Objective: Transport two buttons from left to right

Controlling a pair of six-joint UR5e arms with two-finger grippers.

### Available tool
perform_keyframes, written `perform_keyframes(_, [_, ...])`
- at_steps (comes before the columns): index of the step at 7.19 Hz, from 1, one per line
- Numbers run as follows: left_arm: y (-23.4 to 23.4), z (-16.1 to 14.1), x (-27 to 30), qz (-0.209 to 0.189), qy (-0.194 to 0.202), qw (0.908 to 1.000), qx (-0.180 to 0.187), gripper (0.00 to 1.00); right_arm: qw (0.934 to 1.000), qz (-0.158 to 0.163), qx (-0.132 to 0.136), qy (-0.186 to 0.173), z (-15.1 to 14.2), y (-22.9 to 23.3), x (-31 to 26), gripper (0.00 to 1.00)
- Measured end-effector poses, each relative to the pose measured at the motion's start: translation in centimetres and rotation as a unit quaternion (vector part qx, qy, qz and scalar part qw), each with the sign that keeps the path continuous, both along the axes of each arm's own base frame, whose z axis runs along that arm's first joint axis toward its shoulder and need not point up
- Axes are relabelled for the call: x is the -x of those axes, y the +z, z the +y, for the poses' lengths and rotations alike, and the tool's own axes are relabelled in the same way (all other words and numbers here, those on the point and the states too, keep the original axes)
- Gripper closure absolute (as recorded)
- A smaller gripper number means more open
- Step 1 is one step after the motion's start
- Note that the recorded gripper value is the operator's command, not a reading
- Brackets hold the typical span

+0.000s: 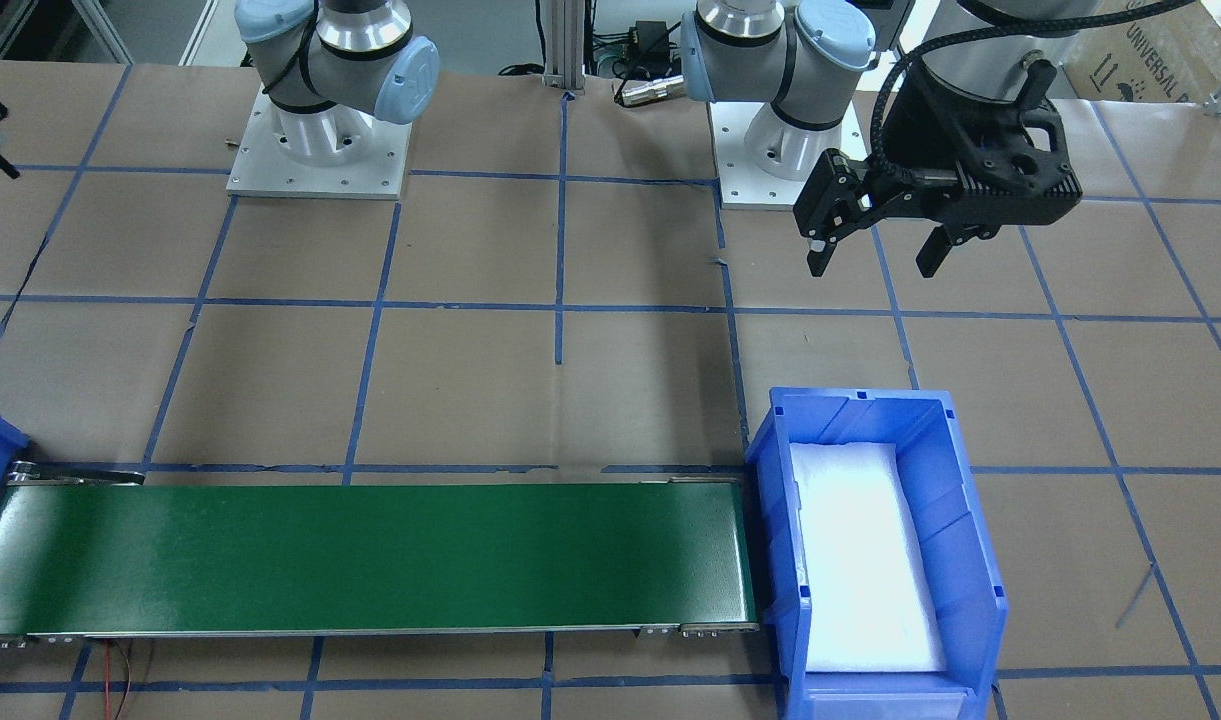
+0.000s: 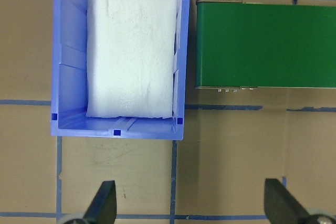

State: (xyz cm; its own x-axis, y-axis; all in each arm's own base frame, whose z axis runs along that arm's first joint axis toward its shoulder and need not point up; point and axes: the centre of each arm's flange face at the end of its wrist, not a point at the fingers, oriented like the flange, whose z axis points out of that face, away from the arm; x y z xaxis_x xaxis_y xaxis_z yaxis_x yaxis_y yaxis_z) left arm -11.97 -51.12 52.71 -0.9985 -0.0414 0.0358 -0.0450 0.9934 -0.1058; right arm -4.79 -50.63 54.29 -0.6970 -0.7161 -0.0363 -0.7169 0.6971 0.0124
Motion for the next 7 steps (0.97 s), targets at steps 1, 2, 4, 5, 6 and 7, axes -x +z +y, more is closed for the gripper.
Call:
perform_keyframes(1, [0.0, 0.0, 0.0, 0.0, 0.0, 1.0, 0.0, 0.0, 0.9986, 0.014, 0.006, -0.052, -0.9, -0.3, -5.4, 0.0])
perform_keyframes(2, [0.0, 0.0, 0.0, 0.0, 0.0, 1.0, 0.0, 0.0, 0.9939, 0.037, 0.016, -0.103, -1.8, -1.1, -10.4, 0.0])
perform_keyframes(4, [0.0, 0.0, 0.0, 0.0, 0.0, 1.0, 0.0, 0.0, 0.9774, 0.061, 0.037, -0.199, -2.7, -2.3, -16.0, 0.0])
perform_keyframes(5, [0.0, 0.0, 0.0, 0.0, 0.0, 1.0, 0.0, 0.0, 0.9687, 0.06, 0.043, -0.237, -2.9, -2.4, -16.8, 0.0])
perform_keyframes(6, [0.0, 0.0, 0.1, 0.0, -0.001, 1.0, 0.0, 0.0, 0.9614, 0.058, 0.048, -0.265, -3.0, -2.3, -17.0, 0.0])
perform_keyframes(7, [0.0, 0.0, 0.1, 0.0, -0.001, 1.0, 0.0, 0.0, 0.9539, 0.057, 0.049, -0.29, -3.0, -2.2, -17.1, 0.0])
